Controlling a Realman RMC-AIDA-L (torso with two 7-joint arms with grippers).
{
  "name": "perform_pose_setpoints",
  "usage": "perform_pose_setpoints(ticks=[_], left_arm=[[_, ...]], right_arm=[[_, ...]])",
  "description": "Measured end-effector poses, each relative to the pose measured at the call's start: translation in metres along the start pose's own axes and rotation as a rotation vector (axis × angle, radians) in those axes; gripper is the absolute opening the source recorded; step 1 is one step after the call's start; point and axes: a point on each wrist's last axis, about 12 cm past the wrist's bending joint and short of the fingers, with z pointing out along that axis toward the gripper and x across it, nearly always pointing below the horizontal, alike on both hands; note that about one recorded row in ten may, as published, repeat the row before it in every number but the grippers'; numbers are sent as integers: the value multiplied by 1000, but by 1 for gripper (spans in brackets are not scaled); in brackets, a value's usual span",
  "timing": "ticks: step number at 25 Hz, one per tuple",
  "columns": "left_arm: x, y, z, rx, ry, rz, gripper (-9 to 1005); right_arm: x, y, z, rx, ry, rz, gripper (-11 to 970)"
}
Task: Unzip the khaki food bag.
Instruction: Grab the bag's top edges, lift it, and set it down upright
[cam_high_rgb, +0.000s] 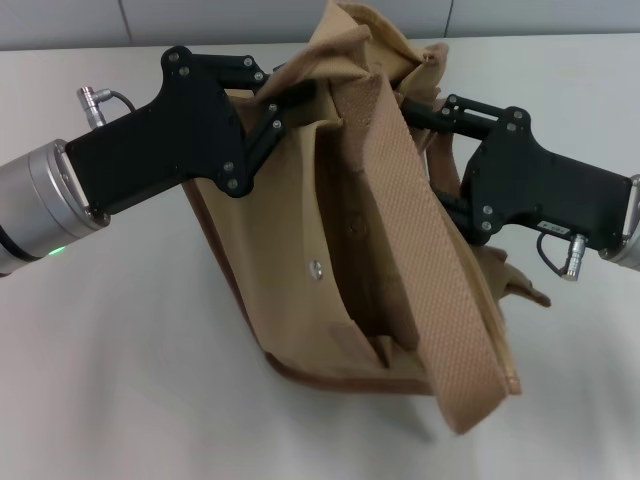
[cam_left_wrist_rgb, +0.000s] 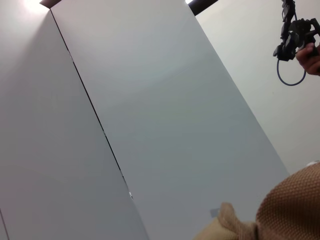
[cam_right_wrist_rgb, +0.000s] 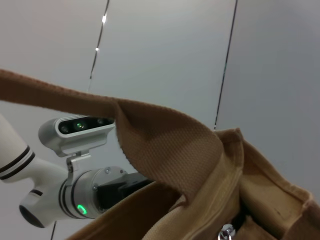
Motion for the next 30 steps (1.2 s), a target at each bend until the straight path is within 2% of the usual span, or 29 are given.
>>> perform_pose_setpoints(ticks=[14,30], left_arm=[[0,-1,5,24,-5,-6,55],[0,-2,5,28,-11,-7,55]], right_arm=[[5,-6,23,9,6,-11,593],[7,-8,29,31,18,5,359]])
